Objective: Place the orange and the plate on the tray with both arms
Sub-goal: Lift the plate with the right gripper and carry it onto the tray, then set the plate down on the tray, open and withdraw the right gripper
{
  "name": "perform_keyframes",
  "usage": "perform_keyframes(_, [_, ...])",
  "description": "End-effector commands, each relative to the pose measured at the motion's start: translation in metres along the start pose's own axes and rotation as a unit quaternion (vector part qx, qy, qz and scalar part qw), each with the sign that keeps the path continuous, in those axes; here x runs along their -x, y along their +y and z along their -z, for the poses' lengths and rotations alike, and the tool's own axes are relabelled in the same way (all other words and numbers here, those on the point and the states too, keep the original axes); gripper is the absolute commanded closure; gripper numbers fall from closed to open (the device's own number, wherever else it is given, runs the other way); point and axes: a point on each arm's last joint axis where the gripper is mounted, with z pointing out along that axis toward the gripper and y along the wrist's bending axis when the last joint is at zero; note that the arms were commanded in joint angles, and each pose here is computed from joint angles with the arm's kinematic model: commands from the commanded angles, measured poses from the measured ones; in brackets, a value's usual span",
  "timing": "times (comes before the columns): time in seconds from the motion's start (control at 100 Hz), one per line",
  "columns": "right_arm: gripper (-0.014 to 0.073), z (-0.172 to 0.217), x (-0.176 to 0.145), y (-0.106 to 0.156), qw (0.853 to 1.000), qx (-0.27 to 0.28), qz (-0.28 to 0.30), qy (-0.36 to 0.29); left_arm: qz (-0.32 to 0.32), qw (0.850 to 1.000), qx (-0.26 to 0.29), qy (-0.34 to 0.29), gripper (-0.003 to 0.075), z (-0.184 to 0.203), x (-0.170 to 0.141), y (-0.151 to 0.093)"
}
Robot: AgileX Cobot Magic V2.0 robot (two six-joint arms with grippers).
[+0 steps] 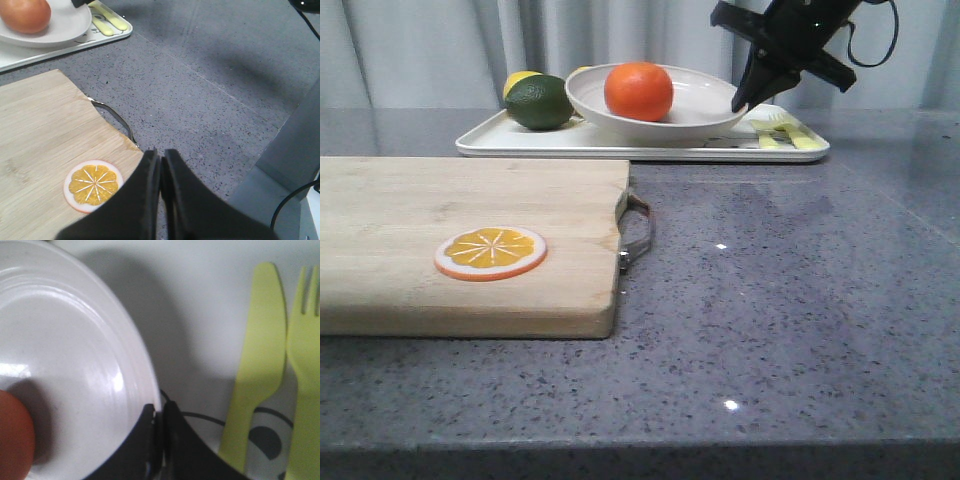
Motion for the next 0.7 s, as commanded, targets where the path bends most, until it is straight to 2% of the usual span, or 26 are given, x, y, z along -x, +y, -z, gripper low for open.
perform_keyframes(0.0, [0.0654, 0.0360, 0.0186, 0.0226, 0.997, 0.028, 0.008, -0.073, 0.005, 0.999, -0.004, -0.054, 0.0740, 0.0053, 0.0158, -0.0027])
perform_keyframes(0.4, [0.0643, 0.0330, 0.0207, 0.0173, 0.996, 0.008, 0.019, -0.086, 0.005, 0.997, -0.003, -0.075, 0.0741, 0.0058, 0.0195, -0.0024])
perform_keyframes(0.49, [0.0582, 0.0330, 0.0206, 0.0173, 0.996, 0.008, 0.019, -0.085, 0.005, 0.997, -0.003, -0.076, 0.0740, 0.0058, 0.0197, -0.0024])
perform_keyframes(0.59, [0.0476, 0.0328, 0.0195, 0.0172, 0.997, 0.008, 0.019, -0.079, 0.005, 0.997, -0.003, -0.076, 0.0741, 0.0058, 0.0197, -0.0024])
perform_keyframes(0.69, [0.0430, 0.0327, 0.0192, 0.0172, 0.997, 0.008, 0.019, -0.077, 0.005, 0.997, -0.003, -0.076, 0.0741, 0.0058, 0.0197, -0.0024])
